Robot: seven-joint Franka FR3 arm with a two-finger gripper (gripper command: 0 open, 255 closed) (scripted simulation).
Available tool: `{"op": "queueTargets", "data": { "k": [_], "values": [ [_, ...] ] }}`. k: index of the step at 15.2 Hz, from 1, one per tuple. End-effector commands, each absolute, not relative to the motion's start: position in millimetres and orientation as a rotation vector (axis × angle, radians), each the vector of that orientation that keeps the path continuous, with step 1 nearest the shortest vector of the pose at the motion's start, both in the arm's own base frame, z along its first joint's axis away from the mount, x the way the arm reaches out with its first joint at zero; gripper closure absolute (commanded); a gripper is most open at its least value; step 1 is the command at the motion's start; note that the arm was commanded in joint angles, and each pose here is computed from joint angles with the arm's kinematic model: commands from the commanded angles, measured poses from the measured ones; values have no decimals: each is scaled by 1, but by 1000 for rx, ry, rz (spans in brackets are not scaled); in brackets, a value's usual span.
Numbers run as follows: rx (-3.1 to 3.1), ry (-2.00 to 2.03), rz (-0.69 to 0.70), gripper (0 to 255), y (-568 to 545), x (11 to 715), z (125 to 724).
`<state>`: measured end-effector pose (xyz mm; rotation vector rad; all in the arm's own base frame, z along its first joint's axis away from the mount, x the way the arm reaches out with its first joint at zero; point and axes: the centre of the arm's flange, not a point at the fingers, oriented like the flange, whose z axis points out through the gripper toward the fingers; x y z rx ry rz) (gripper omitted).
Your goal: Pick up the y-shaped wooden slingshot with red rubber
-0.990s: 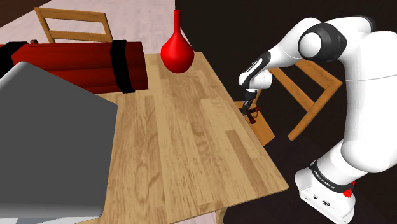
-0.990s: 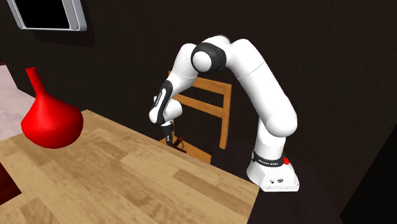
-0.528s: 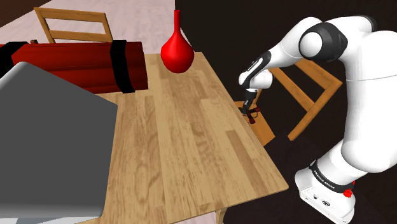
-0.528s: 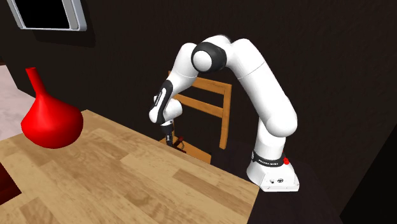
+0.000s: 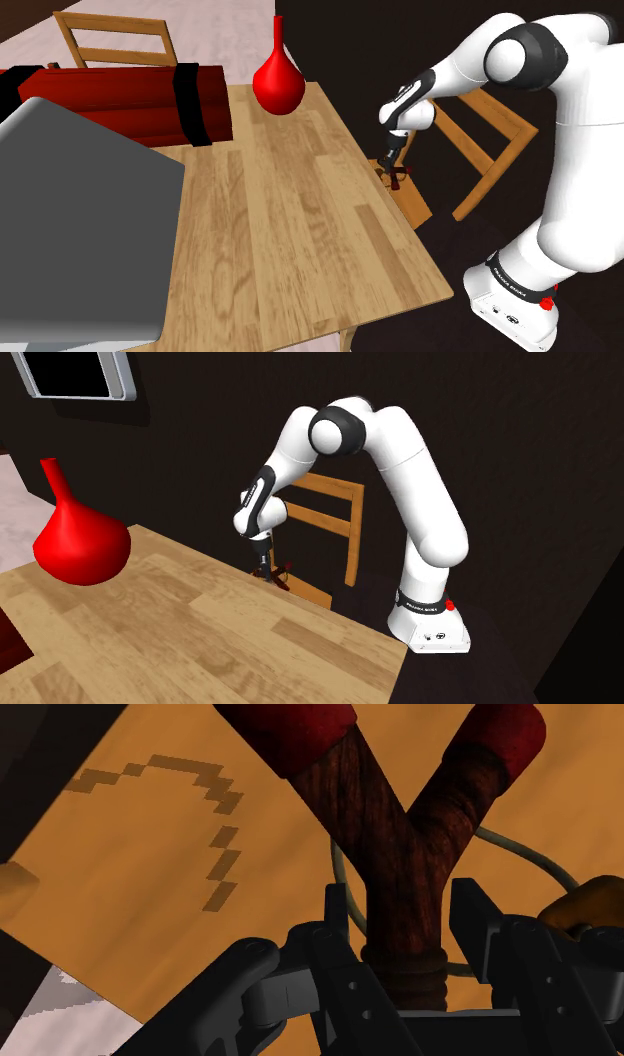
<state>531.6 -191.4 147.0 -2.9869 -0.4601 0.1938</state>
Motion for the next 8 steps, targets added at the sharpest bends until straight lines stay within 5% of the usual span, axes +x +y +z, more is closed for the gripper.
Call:
{"op": "queueTargets", "data": {
  "k": [1, 8],
  "values": [
    [-2987, -460, 194, 255, -190, 532, 158],
    [-2987, -460, 194, 255, -190, 532, 185]
  ]
}}
